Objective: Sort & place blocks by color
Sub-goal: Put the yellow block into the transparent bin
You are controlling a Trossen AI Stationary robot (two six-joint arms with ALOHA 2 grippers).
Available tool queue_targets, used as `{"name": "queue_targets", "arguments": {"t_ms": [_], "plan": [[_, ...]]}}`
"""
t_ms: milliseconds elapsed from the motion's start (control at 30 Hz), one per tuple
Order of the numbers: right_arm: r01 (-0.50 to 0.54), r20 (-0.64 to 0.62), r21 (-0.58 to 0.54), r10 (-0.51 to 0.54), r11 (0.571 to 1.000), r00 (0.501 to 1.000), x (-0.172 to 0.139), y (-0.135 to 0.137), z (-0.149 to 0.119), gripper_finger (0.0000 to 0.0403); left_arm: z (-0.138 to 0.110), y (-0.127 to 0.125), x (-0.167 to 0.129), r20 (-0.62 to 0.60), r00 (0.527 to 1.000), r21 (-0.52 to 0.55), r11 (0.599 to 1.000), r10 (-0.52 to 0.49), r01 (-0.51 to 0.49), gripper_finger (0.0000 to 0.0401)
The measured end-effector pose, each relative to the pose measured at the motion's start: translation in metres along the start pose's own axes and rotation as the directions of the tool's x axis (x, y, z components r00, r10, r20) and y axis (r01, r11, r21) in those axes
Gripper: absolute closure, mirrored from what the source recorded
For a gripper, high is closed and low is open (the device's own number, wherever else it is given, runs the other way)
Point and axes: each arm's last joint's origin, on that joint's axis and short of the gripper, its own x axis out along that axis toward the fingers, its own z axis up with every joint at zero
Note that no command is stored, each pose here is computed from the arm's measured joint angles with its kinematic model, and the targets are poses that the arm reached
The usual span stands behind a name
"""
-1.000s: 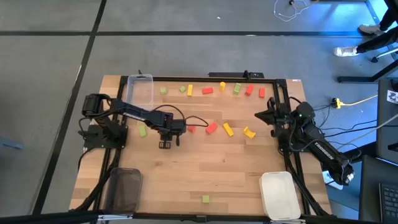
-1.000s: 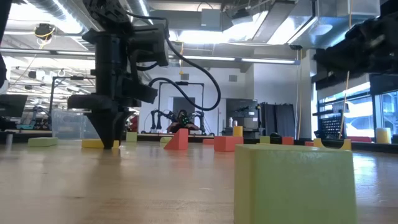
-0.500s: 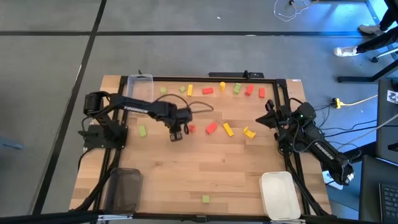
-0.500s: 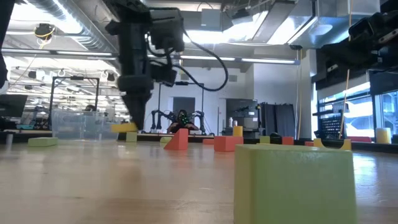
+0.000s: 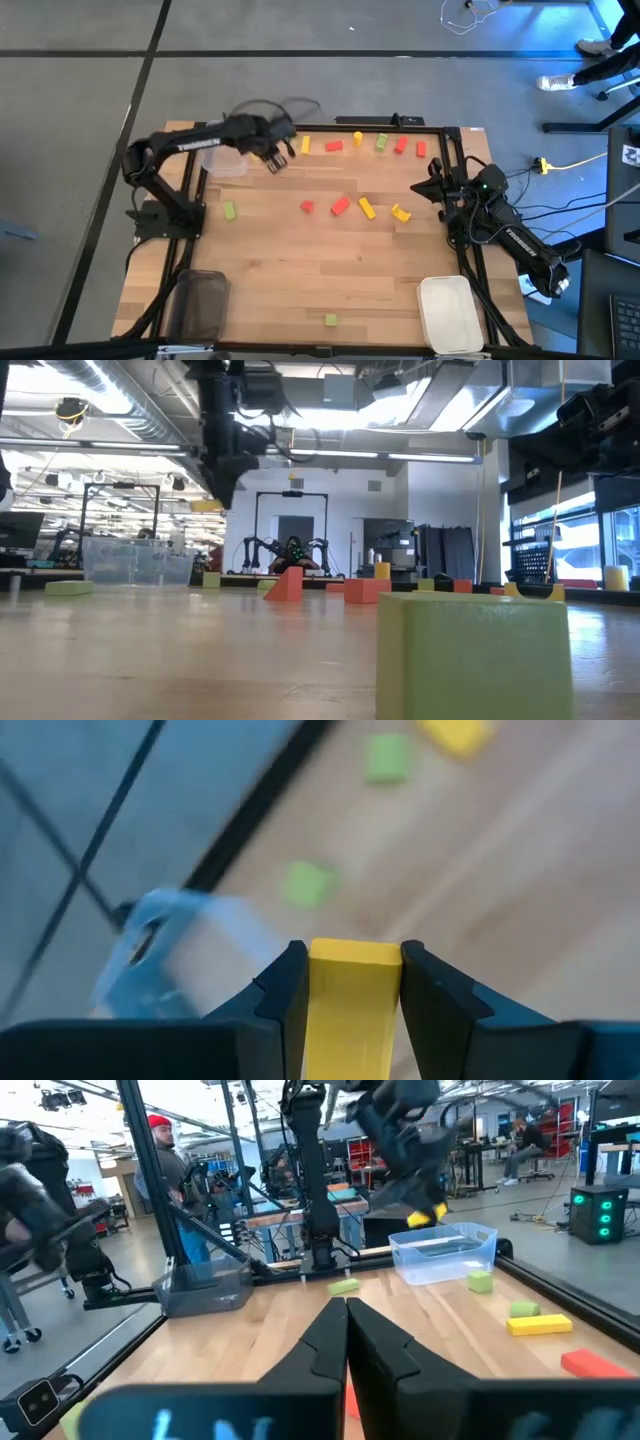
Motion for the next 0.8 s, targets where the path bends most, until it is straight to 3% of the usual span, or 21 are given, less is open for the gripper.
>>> {"name": "queue_targets", "arguments": {"t_ms": [133, 233, 500, 800], "plan": [[0.0, 0.0, -0.004, 0.0, 1.0, 1.0, 0.0, 0.0, 0.0, 0.0391, -0.006, 0.037, 0.004, -0.06, 0.997, -0.21, 0.975, 0.057, -0.068, 0.028], [0.001, 0.0, -0.012, -0.001, 1.0, 1.0, 0.0, 0.0, 0.0, 0.0391, -0.015, 0.052, 0.016, -0.158, 0.984, -0.29, 0.949, 0.083, -0.126, 0.028], [0.003, 0.001, -0.022, -0.003, 1.0, 1.0, 0.0, 0.0, 0.0, 0.0391, -0.047, 0.063, 0.063, -0.285, 0.958, -0.382, 0.913, 0.031, -0.143, 0.028], [0.025, 0.008, -0.022, -0.025, 0.999, 1.0, 0.0, -0.001, 0.0, 0.0391, -0.056, 0.069, 0.077, -0.294, 0.955, -0.407, 0.899, 0.038, -0.161, 0.0257]]}}
